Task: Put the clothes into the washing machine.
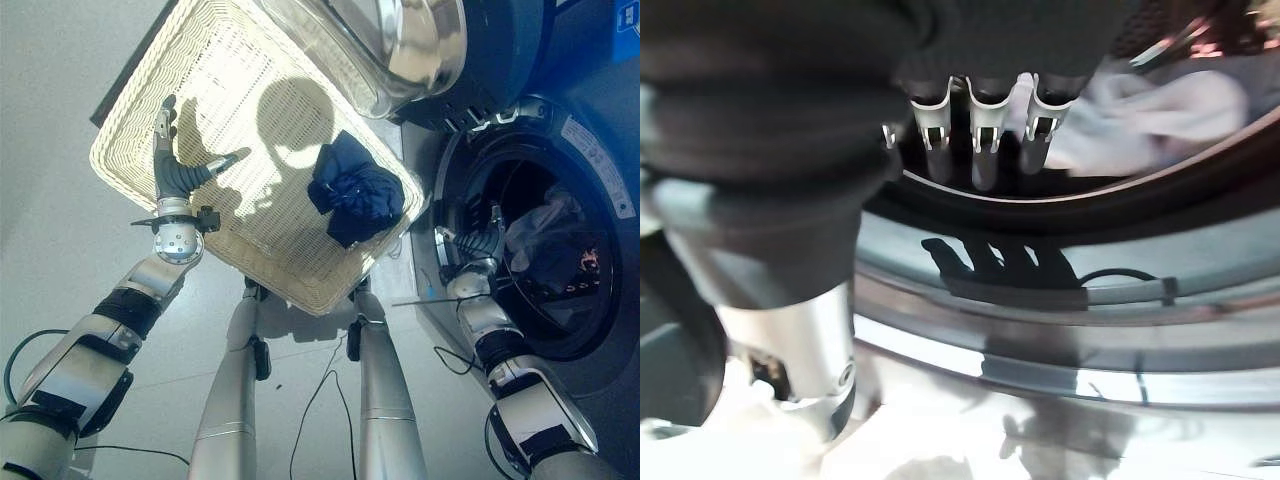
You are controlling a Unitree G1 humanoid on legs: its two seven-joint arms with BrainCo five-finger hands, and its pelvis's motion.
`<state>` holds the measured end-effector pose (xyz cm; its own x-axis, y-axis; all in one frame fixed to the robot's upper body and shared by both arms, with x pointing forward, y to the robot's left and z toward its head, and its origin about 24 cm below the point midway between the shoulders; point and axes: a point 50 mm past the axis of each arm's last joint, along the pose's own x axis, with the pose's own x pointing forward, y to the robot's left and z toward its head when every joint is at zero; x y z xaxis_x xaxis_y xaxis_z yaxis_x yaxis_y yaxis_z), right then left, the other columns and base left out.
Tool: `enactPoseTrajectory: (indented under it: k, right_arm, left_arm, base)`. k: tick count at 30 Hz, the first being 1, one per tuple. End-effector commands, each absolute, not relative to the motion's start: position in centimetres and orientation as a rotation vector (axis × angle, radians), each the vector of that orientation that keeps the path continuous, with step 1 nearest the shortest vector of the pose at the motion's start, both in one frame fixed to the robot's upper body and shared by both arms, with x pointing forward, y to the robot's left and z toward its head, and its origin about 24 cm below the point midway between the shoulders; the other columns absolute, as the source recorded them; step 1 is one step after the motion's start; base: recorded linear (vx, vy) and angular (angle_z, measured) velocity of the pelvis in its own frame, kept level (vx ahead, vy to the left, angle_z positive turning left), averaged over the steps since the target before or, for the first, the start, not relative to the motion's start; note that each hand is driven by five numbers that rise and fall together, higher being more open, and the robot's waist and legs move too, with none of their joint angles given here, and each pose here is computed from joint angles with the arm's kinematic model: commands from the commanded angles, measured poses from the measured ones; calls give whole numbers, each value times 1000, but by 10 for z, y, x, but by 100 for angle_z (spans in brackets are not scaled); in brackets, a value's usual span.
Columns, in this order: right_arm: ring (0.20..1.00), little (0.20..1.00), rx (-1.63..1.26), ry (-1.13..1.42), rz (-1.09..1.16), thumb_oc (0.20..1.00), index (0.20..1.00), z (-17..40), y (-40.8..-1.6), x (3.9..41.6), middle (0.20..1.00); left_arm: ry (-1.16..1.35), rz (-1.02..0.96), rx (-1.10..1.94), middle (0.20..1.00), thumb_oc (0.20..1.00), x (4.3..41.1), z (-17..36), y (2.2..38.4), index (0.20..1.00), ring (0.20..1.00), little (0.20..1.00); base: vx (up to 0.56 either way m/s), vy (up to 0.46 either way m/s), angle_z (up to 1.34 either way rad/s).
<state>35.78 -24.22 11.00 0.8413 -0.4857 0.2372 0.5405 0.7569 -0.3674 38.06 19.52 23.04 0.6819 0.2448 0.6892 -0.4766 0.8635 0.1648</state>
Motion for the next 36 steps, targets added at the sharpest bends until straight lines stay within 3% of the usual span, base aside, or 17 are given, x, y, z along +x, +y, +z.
enactPoseTrajectory:
  k: [1, 11, 28, 36]
  right_arm:
    - [1000, 1000, -553, -198, -484, 1000, 1000, 104, -230, 350, 1000]
    - [1000, 1000, -554, -371, -432, 1000, 1000, 114, -201, 338, 1000]
    - [1000, 1000, -536, -894, -385, 1000, 1000, 203, -157, 320, 1000]
    - [1000, 1000, -699, -1012, -217, 1000, 1000, 226, -136, 320, 1000]
  left_arm:
    - [-748, 473, 236, 1000, 1000, 381, 241, 194, 1000, 1000, 1000]
    - [-716, 492, 211, 1000, 1000, 382, 233, 194, 1000, 1000, 1000]
    - [-658, 513, 190, 1000, 1000, 380, 213, 196, 1000, 1000, 1000]
    - [-666, 497, 184, 1000, 1000, 380, 215, 193, 1000, 1000, 1000]
  base:
    - [0, 0, 0]
    - [-1, 4, -1]
    - [0, 2, 0]
    - [0, 0, 0]
